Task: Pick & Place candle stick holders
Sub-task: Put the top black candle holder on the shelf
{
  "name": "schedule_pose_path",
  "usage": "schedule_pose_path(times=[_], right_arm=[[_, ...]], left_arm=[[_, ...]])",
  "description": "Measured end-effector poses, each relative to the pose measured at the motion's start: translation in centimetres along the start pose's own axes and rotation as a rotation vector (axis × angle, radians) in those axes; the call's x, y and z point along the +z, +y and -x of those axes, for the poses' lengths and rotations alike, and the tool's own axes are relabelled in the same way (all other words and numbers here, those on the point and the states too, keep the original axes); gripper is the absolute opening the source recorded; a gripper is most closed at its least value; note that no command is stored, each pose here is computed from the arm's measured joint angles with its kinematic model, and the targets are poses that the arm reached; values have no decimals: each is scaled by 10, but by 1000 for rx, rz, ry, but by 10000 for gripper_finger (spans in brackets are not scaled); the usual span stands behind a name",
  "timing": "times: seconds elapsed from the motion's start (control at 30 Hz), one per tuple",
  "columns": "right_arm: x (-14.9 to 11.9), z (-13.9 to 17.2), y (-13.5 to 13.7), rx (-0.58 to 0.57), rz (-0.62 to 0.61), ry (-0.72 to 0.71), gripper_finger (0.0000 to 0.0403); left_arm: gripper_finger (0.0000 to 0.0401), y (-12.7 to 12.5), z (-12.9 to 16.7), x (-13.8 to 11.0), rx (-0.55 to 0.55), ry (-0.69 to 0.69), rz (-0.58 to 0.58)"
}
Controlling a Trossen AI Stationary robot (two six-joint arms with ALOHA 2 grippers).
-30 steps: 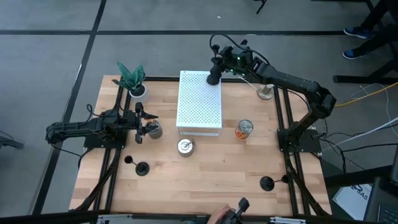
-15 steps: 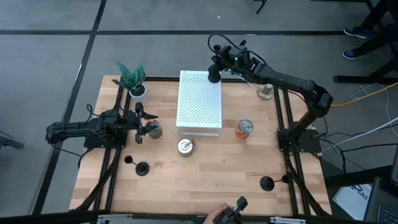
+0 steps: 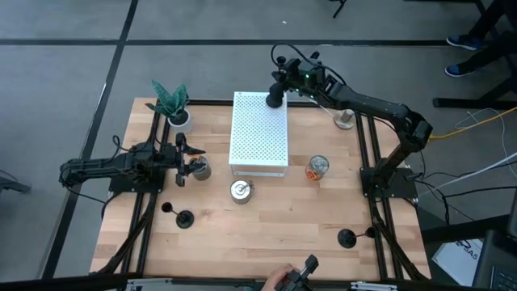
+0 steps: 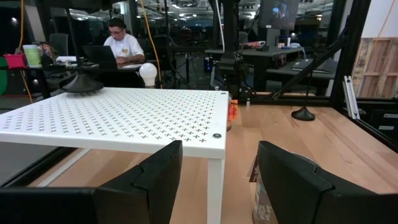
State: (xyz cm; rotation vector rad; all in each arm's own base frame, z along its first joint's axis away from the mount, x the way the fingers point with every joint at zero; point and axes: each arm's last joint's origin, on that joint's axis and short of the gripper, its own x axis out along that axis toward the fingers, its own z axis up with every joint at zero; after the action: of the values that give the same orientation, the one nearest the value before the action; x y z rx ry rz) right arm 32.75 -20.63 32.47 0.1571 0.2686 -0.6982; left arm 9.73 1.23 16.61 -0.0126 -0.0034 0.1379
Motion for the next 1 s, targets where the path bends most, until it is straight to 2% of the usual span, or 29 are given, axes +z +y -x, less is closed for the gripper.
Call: schedule_pose_path(times=[0.33, 0.7, 1.0], right_arm=[[0, 0, 0, -1, -4, 0, 19], [0, 0, 0, -1, 0, -1, 75], [0, 0, 0, -1, 1, 1, 85]], left_arm=[[207, 0, 0, 0, 0, 0, 0], [207, 0, 0, 0, 0, 0, 0], [207, 0, 0, 0, 0, 0, 0]])
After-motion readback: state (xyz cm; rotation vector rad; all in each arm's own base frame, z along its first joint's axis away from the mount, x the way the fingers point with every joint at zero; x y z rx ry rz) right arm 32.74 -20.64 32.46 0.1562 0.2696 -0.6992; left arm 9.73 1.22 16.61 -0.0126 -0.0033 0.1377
